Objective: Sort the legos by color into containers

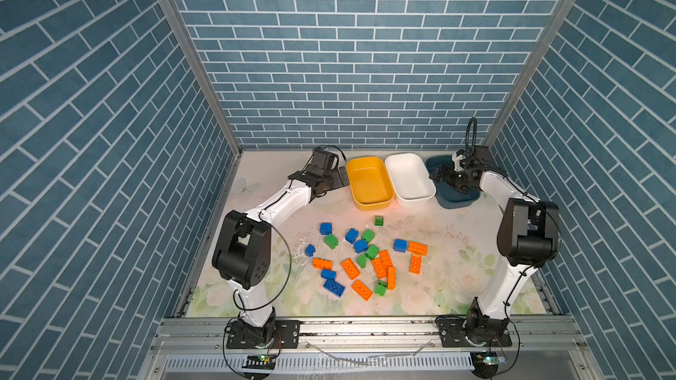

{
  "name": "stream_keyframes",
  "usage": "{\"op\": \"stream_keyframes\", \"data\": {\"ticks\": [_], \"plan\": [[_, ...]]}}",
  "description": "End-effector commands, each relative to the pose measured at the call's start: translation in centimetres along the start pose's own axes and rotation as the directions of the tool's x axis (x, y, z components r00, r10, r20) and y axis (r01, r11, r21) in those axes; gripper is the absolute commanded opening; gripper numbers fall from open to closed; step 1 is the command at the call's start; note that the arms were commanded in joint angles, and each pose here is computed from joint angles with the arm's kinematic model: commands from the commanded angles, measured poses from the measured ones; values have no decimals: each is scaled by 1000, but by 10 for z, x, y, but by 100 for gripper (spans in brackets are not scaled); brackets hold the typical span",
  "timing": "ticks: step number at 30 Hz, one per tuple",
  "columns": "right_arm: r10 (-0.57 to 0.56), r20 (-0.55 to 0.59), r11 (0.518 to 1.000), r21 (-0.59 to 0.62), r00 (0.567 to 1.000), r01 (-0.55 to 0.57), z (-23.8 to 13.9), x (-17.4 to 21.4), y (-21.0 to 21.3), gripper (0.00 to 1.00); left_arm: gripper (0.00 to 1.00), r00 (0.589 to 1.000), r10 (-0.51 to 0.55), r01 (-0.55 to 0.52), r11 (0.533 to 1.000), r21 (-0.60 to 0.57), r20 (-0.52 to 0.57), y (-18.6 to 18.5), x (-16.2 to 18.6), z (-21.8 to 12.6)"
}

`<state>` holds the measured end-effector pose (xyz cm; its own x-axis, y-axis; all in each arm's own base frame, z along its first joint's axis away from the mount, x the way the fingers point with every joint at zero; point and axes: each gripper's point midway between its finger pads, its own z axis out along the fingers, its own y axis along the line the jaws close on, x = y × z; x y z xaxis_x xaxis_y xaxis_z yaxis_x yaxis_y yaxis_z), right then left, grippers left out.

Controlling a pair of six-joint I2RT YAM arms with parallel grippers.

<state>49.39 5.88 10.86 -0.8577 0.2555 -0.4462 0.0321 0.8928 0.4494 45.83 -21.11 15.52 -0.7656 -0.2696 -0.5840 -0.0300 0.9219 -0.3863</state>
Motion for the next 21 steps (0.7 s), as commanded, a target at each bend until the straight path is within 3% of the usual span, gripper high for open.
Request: {"op": "stream_keyframes", "data": {"ticks": [1, 8, 13, 21], "plan": [[28, -59, 999, 25, 998, -27, 8, 2, 5, 96, 99, 994, 28, -27, 1000, 11, -108, -11, 22, 11], [-29, -107, 997, 66, 994, 36, 38, 8, 21, 80, 99, 978, 50, -70, 993, -94, -201, 1, 38, 31], [-89, -107, 986, 132, 990, 102, 46, 14, 31, 71, 99, 977, 80, -109, 984, -140, -198, 10, 34, 29], [-137, -142, 988, 57, 980, 146, 56, 39, 71, 58, 99, 988, 73, -112, 949, -294, -139, 45, 18, 16]]}}
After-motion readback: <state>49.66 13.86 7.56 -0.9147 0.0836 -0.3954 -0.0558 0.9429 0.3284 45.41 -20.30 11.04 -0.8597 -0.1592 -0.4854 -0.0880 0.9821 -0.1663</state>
